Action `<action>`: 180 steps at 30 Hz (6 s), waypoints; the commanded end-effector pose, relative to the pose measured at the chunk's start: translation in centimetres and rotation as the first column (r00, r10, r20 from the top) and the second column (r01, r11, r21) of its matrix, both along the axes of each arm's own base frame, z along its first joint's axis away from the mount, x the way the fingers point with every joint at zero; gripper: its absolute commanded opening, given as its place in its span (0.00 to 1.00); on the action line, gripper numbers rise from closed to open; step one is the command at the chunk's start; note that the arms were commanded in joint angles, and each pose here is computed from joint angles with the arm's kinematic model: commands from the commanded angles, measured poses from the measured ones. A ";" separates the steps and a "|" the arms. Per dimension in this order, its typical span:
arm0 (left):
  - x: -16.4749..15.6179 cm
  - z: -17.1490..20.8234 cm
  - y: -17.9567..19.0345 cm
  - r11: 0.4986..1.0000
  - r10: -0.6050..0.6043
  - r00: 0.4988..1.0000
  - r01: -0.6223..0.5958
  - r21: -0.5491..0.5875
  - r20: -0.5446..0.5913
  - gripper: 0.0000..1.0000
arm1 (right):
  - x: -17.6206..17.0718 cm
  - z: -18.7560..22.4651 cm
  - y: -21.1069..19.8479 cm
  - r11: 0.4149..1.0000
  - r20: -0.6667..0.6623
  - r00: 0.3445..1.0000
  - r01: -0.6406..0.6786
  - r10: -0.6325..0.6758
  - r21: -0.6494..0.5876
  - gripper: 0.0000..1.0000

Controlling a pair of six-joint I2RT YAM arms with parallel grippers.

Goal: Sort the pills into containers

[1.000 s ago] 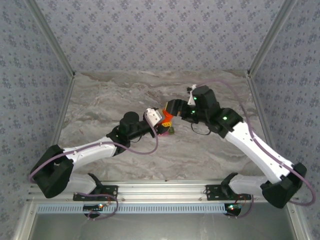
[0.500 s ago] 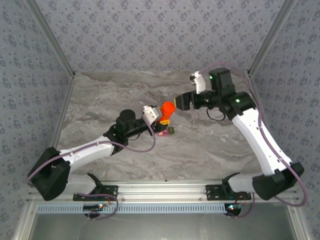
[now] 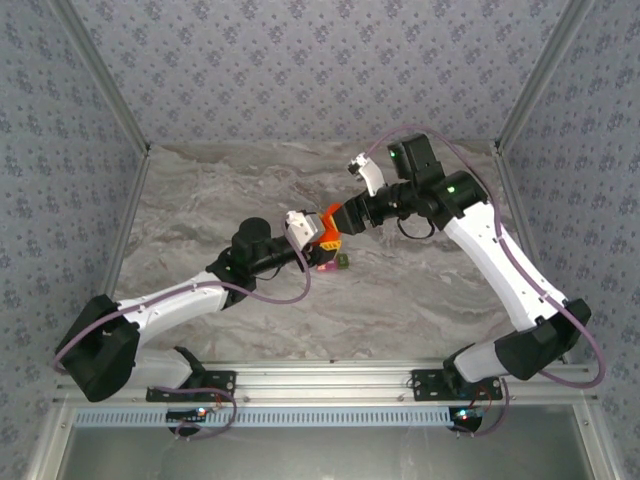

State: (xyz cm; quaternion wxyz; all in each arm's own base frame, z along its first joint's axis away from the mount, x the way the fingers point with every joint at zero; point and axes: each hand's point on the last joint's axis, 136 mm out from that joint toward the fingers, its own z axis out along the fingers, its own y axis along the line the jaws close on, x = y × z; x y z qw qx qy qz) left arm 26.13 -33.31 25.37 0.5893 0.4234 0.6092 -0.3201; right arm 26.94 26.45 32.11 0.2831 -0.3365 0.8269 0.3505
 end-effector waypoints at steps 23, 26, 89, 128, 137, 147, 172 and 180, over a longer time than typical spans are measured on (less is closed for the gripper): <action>0.8 3.4 0.4 0.995 0.047 0.997 -0.042 -0.087 0.061 0.00 | 1.7 -2.5 2.7 0.796 -0.344 0.788 0.584 -0.511 0.155 0.51; 0.9 3.2 0.5 0.995 0.052 0.997 -0.047 -0.083 0.057 0.00 | 0.3 -0.8 1.1 0.815 -0.291 0.815 0.558 -0.502 0.155 0.74; 0.8 3.2 0.3 0.999 0.014 0.999 -0.012 -0.049 0.048 0.00 | -0.2 2.7 -3.5 0.859 -0.089 0.883 0.468 -0.460 0.209 0.83; 1.1 3.4 0.6 0.997 0.027 0.999 -0.025 -0.077 0.028 0.00 | 3.8 -2.0 1.9 0.710 -0.349 0.706 0.690 -0.616 0.142 0.44; 1.2 3.0 1.3 0.997 0.053 0.998 -0.051 -0.065 0.030 0.00 | 1.7 2.6 -2.5 0.771 -0.209 0.806 0.591 -0.553 0.237 0.79; 0.6 3.5 0.8 0.998 0.003 1.000 -0.002 -0.058 0.025 0.00 | 0.9 1.9 -1.1 0.998 0.060 0.997 0.050 -0.052 0.027 0.79; 0.9 3.7 0.7 0.997 0.011 1.000 -0.009 -0.079 0.025 0.00 | 3.5 -2.9 0.8 0.915 -0.164 0.901 0.401 -0.401 -0.038 0.41; 1.2 3.4 0.9 0.997 0.033 0.999 -0.031 -0.074 0.027 0.00 | 3.2 -3.5 4.3 0.730 -0.354 0.720 0.671 -0.597 0.134 0.55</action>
